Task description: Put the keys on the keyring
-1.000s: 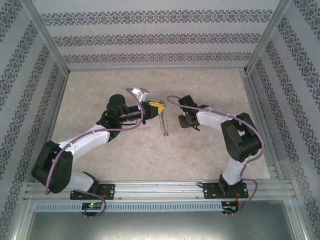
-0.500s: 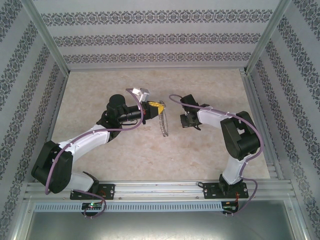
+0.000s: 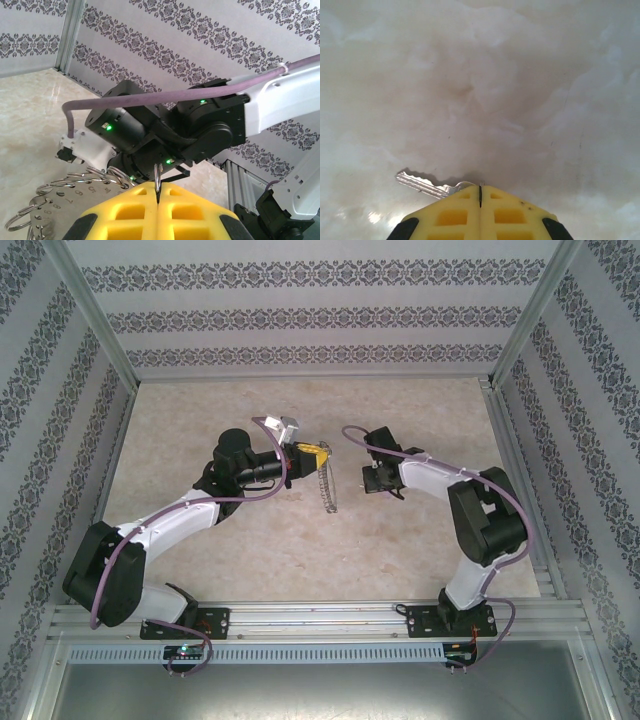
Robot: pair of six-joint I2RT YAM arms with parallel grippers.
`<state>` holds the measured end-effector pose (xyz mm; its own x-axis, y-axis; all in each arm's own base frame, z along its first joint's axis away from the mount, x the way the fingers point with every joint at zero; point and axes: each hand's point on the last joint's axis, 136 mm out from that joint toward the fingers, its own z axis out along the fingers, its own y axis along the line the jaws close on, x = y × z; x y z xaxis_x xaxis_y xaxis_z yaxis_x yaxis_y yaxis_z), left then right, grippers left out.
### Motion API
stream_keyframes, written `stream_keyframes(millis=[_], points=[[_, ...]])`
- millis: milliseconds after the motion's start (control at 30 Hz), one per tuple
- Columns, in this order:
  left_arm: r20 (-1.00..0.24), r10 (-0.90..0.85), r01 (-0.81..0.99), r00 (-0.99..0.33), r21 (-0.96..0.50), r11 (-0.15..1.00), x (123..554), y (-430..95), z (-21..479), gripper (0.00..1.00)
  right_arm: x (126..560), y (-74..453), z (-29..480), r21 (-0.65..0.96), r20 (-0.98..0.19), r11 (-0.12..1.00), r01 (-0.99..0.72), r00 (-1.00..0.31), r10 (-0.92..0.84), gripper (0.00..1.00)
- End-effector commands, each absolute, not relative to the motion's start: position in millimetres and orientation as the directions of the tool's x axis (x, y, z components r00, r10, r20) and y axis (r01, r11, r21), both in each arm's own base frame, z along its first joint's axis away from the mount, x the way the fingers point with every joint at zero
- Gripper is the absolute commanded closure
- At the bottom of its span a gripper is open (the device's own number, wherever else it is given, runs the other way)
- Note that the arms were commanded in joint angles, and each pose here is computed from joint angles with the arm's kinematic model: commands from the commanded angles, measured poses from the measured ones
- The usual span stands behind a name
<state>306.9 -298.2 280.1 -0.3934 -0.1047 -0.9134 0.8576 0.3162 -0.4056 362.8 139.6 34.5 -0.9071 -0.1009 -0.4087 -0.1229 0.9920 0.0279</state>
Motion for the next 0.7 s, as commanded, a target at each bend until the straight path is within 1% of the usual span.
stream_keyframes(millis=[0,200,433,667], points=[[-0.936,-0.148,0.895,-0.320,-0.350,0.276,302.7,-303.1,307.7,1.00,358.7,148.5,53.1,0.124,-0.444,0.985,-0.117,-0.895,-0.051,1.00],[-0.935,-0.150,0.895,-0.321,-0.351,0.274,302.3,-303.1,307.1,1.00,352.0,171.5,70.2,0.285,-0.459,0.948,-0.146,-0.889,0.001,1.00],[-0.934,-0.154,0.894,-0.322,-0.354,0.274,302.2,-303.2,307.5,1.00,342.2,203.9,64.8,0.470,-0.401,0.865,-0.174,-0.916,0.034,1.00],[-0.934,-0.154,0.896,-0.321,-0.353,0.271,300.5,-302.5,308.2,1.00,344.0,201.4,33.2,0.443,-0.347,0.886,-0.138,-0.938,0.027,1.00]])
